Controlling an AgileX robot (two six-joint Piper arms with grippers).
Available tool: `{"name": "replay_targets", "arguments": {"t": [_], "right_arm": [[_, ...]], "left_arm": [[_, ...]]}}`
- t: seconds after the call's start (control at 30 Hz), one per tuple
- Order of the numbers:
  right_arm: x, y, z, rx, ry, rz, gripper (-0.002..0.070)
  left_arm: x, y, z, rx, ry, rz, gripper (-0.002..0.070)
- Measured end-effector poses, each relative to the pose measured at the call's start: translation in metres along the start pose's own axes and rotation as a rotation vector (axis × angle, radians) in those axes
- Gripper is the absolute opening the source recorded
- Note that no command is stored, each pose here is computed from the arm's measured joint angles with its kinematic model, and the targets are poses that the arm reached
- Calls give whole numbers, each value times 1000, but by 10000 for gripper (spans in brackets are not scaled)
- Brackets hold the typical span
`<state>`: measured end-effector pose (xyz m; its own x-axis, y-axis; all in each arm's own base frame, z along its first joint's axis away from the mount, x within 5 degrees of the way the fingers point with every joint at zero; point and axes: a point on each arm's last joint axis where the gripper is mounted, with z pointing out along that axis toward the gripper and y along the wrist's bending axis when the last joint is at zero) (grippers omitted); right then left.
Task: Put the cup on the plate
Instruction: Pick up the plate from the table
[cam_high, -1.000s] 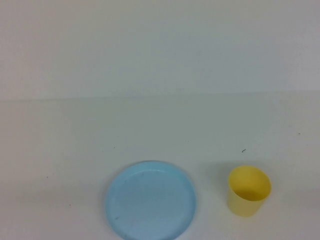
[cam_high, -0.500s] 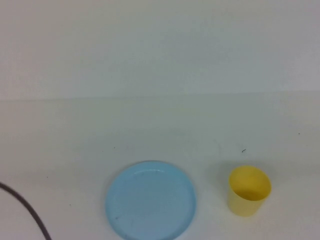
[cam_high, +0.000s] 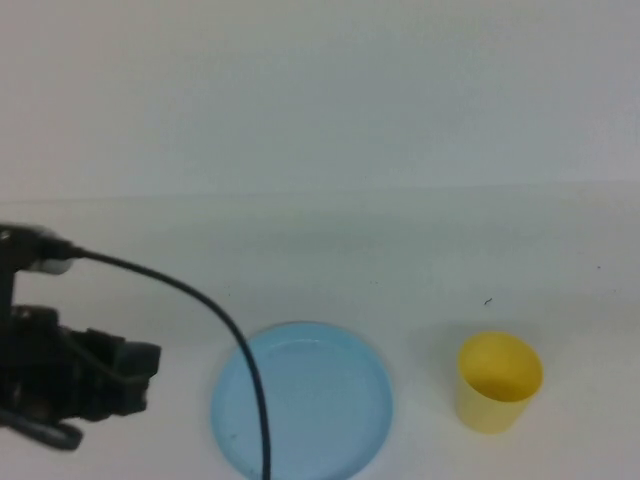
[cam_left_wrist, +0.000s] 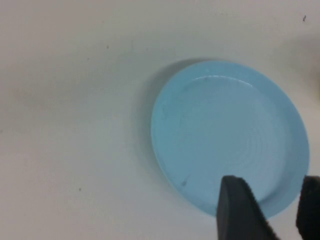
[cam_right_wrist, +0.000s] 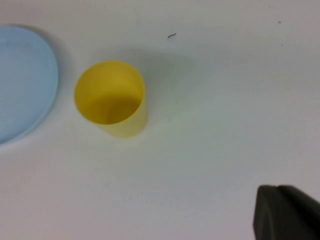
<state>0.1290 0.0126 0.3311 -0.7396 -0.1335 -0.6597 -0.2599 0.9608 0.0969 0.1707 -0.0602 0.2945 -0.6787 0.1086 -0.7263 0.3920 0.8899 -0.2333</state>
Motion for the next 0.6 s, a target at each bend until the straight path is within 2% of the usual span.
{"name": "replay_targets", "arguments": {"t": [0.13,0.27,0.43,0.6], "right_arm": [[0,0,3,-17,21,-11,1],[1,1,3,-28,41,-12,1],[7,4,3,-62,104,-1,1],[7,4,4,-74,115,10,1]], "left_arm": [[-24,0,42,15,94,51,297],[-36,3,91,25,221,77,307],[-35,3,146,59,390,121,309],[-31,7,173,28,501,132,312]]}}
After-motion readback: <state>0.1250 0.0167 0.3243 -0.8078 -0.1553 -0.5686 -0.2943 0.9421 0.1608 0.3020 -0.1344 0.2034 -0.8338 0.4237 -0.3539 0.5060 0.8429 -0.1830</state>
